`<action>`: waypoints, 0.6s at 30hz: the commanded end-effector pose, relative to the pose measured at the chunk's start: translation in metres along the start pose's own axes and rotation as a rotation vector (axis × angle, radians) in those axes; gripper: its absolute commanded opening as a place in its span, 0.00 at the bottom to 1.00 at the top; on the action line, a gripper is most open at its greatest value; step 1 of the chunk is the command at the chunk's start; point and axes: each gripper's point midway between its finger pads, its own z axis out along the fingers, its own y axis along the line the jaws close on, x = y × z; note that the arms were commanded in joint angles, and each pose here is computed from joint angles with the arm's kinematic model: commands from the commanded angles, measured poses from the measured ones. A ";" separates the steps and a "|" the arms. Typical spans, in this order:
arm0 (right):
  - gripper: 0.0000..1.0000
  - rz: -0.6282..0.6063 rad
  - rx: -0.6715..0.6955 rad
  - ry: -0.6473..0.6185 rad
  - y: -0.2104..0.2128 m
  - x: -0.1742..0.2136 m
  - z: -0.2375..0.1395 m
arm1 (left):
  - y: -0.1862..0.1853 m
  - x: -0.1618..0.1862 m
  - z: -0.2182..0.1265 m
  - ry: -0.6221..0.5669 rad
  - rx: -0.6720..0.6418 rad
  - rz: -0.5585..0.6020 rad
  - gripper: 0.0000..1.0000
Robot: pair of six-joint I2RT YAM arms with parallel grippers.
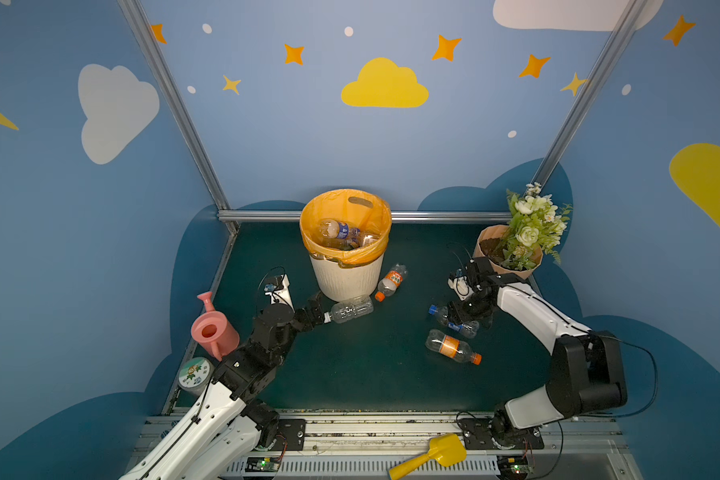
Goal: Throw the plastic bottles in the bin
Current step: 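Withdraw the left gripper while the right gripper reaches to the other Pepsi bottle, then close the right gripper on the Pepsi bottle and lift it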
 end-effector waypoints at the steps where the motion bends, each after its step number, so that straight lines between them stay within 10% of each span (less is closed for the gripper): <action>1: 0.65 -0.054 0.031 0.036 -0.002 -0.003 0.003 | 0.011 0.001 -0.003 -0.010 -0.036 -0.012 1.00; 18: 0.66 -0.080 0.020 0.159 0.000 -0.005 0.038 | 0.021 -0.005 -0.010 -0.013 -0.055 -0.002 1.00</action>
